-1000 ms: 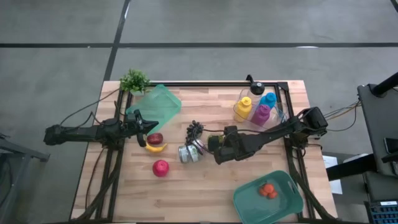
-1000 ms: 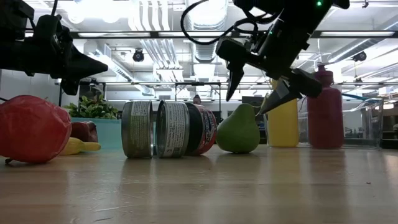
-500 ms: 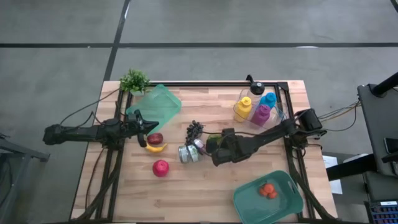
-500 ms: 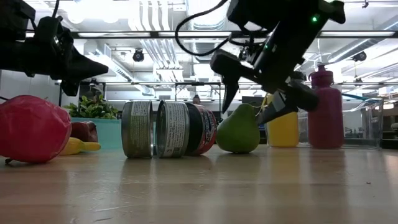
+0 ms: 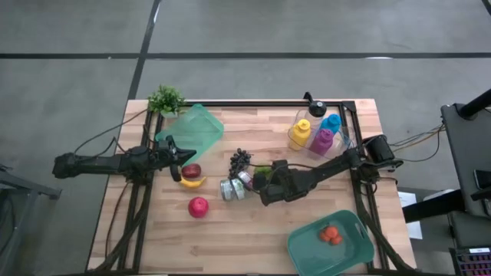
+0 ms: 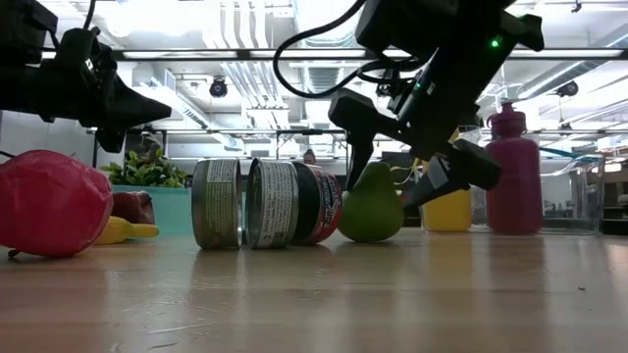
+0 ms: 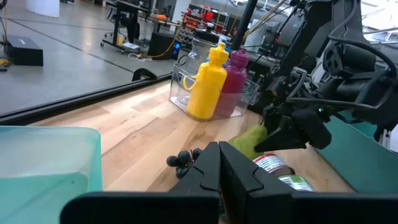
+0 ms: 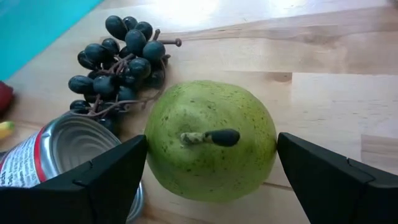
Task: Pick & Place Food Item
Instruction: Put the green pear into the dark green bin
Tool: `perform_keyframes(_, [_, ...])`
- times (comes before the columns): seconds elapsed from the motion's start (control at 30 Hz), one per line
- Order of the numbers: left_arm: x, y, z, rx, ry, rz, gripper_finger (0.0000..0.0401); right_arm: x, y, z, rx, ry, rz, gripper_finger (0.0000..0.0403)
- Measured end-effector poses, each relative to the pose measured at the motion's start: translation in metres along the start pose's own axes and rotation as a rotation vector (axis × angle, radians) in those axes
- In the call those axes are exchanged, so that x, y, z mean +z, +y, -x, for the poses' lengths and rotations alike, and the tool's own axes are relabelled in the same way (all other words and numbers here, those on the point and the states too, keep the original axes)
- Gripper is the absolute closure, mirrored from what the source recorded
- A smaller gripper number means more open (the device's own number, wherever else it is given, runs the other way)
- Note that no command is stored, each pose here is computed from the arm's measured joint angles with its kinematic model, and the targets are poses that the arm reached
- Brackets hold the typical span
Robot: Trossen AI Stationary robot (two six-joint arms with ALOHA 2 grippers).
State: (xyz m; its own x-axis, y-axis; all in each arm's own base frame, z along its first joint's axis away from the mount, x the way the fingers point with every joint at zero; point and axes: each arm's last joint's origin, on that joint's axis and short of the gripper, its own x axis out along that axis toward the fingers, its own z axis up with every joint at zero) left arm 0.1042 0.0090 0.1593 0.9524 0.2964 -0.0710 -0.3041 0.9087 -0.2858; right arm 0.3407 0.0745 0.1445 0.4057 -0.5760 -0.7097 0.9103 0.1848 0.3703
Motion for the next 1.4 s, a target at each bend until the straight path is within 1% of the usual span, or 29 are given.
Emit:
perform_keyframes(0.2, [0.0001,0.0,0.0,0.0,0.0,0.0,0.04,0.0,0.0001,0.0,0.001,0.001,0.009,0.0052])
perform_keyframes(0.4, [0.0,0.0,0.0,0.0,0.0,0.0,0.04,0.0,0.0002,0.0,0.002,0.0,0.007,0.01])
perform_keyframes(0.5, [0.0,0.0,0.0,0.0,0.0,0.0,0.04,0.0,0.0003,0.0,0.003,0.0,0.007,0.0114])
perform_keyframes(1.17, [0.0,0.0,0.0,-0.001,0.0,0.0,0.04,0.0005,0.0005,0.0004,0.005,-0.007,0.038,0.011])
perform_keyframes(1.4, [0.0,0.0,0.0,-0.001,0.0,0.0,0.04,0.0071,0.0025,0.0077,0.026,-0.015,0.048,0.011])
